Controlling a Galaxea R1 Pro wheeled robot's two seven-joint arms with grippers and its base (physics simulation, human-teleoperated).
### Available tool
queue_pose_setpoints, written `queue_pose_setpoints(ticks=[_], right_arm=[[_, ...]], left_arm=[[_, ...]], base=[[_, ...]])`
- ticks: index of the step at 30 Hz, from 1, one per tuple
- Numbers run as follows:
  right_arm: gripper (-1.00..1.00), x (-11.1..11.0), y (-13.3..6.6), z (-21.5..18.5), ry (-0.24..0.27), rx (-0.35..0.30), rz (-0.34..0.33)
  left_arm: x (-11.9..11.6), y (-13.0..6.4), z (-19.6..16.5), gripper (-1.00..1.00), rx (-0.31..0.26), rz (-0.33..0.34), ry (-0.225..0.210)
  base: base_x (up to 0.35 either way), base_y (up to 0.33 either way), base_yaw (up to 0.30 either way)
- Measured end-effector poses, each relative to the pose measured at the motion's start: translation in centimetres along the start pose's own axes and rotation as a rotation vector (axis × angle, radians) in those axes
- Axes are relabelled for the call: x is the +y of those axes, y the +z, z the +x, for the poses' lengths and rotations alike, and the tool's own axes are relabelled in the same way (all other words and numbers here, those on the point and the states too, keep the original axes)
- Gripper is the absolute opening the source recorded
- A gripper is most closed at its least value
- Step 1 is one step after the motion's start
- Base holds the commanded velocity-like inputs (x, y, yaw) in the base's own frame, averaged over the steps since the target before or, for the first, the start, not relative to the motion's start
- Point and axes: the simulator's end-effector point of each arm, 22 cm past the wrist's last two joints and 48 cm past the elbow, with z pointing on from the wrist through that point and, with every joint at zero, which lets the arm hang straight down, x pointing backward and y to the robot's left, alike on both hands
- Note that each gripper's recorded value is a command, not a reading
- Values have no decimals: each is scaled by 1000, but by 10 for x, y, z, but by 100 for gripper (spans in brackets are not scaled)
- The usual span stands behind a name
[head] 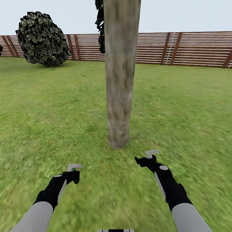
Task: In the garden, pick up the pesticide atomizer on the floor and spray pesticide onto both trees until each tree trunk is fully covered.
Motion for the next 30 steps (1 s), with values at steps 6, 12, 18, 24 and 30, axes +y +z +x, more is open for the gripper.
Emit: queue_pose_setpoints(ticks=[6, 12, 18, 24, 30], right_arm=[[100, -3, -1, -3, -1, -7, 6], [100, -4, -1, -4, -1, -8, 8], [100, -6, -1, -3, 4, -7, 12], [100, -20, -4, -3, 39, -13, 37], [100, -19, -3, -2, 41, -10, 35]], left_arm=[[-16, 1, 1, -100, -1, 19, -9], [-20, 2, 0, -100, -6, 24, -17], [-13, 1, 0, -100, -7, 15, -16], [5, -1, -6, -100, -49, -14, -68], [-1, 0, -9, -100, -77, -6, -60]], base=[[319, 0, -230], [336, 0, -297], [319, 0, -289], [28, 0, -20], [0, -94, 0]])
